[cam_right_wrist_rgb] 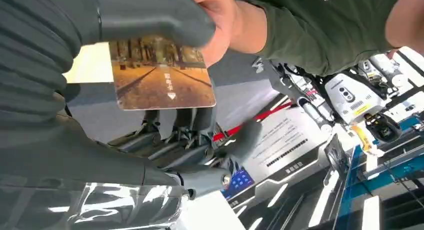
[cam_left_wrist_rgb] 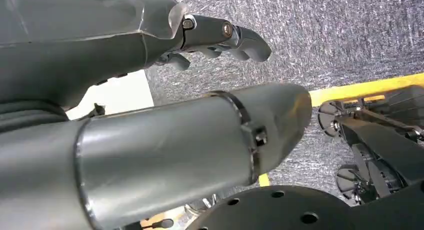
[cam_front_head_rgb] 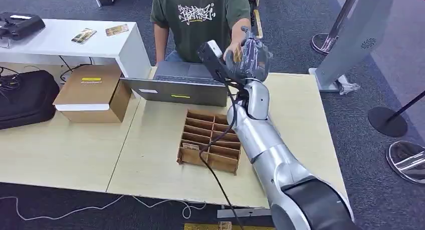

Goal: Pass the card to the sensor for recognition and then transmit it.

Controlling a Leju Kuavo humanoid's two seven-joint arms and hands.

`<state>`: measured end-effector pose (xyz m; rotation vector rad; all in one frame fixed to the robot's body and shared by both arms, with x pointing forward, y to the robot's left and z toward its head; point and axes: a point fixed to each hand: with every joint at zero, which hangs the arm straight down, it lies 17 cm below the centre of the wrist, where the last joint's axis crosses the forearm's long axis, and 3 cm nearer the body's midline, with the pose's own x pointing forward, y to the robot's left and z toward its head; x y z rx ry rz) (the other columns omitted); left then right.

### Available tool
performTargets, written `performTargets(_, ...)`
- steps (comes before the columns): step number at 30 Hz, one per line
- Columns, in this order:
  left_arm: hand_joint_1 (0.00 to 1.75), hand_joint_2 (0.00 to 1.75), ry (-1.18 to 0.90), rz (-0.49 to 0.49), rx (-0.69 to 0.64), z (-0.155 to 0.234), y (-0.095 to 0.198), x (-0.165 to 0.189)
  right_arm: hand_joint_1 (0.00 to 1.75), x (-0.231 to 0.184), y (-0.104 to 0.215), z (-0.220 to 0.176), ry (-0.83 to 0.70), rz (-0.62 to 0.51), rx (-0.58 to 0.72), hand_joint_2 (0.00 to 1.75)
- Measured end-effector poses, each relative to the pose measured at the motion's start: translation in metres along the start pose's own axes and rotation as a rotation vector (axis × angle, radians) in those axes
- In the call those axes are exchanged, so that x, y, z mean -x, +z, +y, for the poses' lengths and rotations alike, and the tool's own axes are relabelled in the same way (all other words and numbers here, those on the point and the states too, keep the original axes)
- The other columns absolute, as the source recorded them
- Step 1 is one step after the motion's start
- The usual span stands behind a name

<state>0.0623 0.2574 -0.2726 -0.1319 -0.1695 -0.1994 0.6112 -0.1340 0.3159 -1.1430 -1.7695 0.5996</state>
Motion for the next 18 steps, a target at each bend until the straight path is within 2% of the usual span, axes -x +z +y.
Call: performTargets(18,0.00,0.00,-0.007,0.001,0.003,-0.0003,0.0001,0.0001,0.00,-0.0012,-0.0002,-0.0009,0.025,-0.008,0.005,1.75)
